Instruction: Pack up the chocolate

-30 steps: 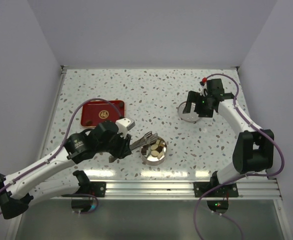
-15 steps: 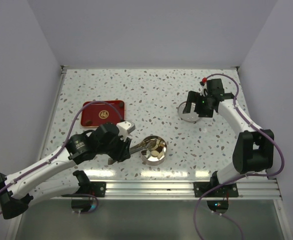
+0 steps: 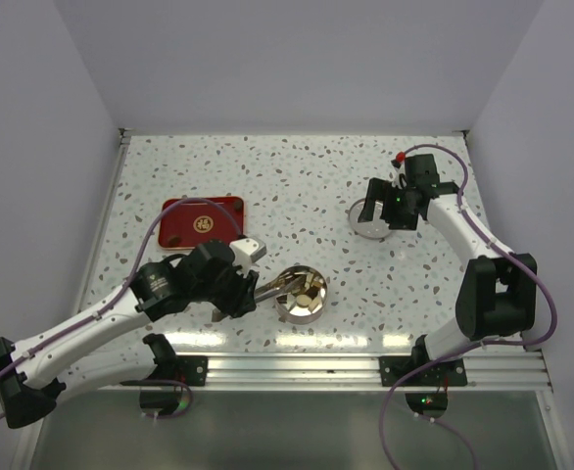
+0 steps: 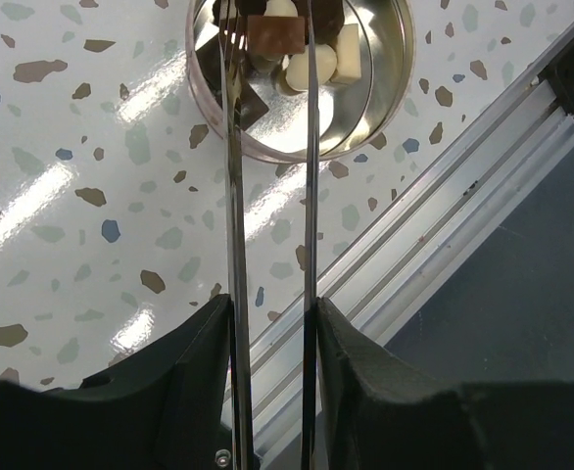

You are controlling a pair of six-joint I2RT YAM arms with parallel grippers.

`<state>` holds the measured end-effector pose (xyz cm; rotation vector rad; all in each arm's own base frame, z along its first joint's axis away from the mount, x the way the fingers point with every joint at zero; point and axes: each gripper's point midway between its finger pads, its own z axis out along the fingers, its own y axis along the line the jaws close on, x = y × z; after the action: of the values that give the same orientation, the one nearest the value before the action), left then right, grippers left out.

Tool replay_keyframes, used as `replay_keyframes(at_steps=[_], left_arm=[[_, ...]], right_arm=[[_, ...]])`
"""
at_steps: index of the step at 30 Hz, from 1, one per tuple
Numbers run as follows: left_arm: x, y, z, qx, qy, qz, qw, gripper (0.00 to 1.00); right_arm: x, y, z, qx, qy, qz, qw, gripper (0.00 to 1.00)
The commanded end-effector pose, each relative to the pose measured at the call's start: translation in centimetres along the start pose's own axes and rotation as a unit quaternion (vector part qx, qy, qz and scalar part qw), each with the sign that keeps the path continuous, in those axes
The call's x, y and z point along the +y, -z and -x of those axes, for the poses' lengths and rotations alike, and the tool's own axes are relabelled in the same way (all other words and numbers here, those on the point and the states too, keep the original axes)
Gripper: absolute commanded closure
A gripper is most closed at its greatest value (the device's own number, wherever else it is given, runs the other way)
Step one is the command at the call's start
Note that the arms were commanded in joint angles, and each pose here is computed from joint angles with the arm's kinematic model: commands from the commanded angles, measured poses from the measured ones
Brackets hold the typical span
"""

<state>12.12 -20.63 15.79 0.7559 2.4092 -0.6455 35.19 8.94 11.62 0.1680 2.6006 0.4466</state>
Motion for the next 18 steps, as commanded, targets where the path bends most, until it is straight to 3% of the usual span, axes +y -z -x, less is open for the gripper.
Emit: replay_keyframes(at_steps=[1,8,18], left_arm=[[-0.9,0.8,1.3,-0.017,-0.019,-0.017,1.0,0.56],[-0.9,1.0,1.6,-0.022,-0.019,-0.015,0.999,0.56],[-1.7,4.1,6.6,-0.072,-0.032,0.0,0.997,0.57]], right_arm=[[0.7,0.5,0.9,-0.013,0.0,0.014,1.0,0.03],[0.7,0.5,0.8,-0.011,0.0,0.014,1.0,0.03],[0.7,0.7,1.0,-0.014,0.002,0.013,1.0,0.03]])
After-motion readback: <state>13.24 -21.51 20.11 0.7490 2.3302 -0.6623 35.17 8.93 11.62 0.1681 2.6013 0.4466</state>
